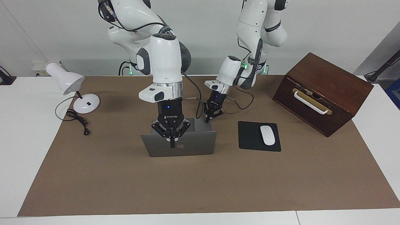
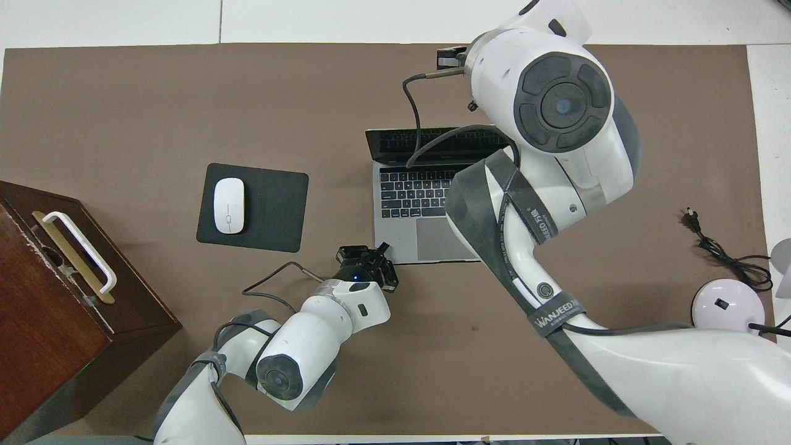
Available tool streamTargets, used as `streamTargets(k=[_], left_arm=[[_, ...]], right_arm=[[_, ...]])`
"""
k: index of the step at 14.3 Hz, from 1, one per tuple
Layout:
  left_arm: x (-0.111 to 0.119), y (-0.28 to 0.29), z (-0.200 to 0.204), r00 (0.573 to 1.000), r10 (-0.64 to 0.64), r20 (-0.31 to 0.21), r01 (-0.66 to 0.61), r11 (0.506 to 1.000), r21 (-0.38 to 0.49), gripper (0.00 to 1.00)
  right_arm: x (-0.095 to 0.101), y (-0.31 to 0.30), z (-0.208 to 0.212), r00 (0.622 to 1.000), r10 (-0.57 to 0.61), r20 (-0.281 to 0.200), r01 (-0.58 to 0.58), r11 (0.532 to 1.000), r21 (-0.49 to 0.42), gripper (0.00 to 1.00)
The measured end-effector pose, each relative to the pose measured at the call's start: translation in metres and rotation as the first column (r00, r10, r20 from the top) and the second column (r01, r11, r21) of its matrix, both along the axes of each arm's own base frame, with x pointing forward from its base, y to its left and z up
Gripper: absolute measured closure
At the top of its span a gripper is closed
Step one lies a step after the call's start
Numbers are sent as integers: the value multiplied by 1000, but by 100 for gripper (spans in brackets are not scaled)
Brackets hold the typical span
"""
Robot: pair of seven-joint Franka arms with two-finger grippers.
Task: Close laptop with both arms
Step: 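Reach the right gripper over the laptop to its raised screen top, then push the laptop screen down toward the keyboard with the right gripper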
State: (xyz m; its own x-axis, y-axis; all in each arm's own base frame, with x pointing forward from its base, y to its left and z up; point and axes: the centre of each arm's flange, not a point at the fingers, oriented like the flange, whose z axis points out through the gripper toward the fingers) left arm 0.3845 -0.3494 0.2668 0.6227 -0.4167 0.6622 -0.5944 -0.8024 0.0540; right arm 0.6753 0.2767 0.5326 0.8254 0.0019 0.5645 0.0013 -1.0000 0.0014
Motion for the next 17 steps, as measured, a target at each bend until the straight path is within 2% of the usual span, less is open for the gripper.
streamTargets(k=[4, 6, 9, 12, 14, 17], left_arm=[[-2, -2, 0, 1000, -10, 3, 10, 1000, 3, 99], [-2, -2, 0, 1000, -18, 8, 18, 1000, 8, 99], [-2, -2, 0, 1000, -23, 11, 23, 1000, 11, 99], [-3, -2, 0, 999, -30, 15, 29, 999, 15, 99], [-3, -2, -1, 999, -34, 17, 33, 999, 18, 99], [-3, -2, -1, 999, -42, 22, 42, 999, 23, 99]], right_arm=[[4, -8, -17, 996, -2, -89, 6, 999, 42, 99], [3, -10, -22, 993, -12, -120, 16, 999, 34, 99], [-2, -8, -29, 983, -20, -180, 23, 1000, 13, 99], [-8, -1, -30, 968, -24, -249, 39, 998, 56, 99], [-10, -1, -29, 962, -28, -271, 49, 996, 72, 99], [-10, 0, -28, 960, -29, -279, 51, 996, 72, 99]])
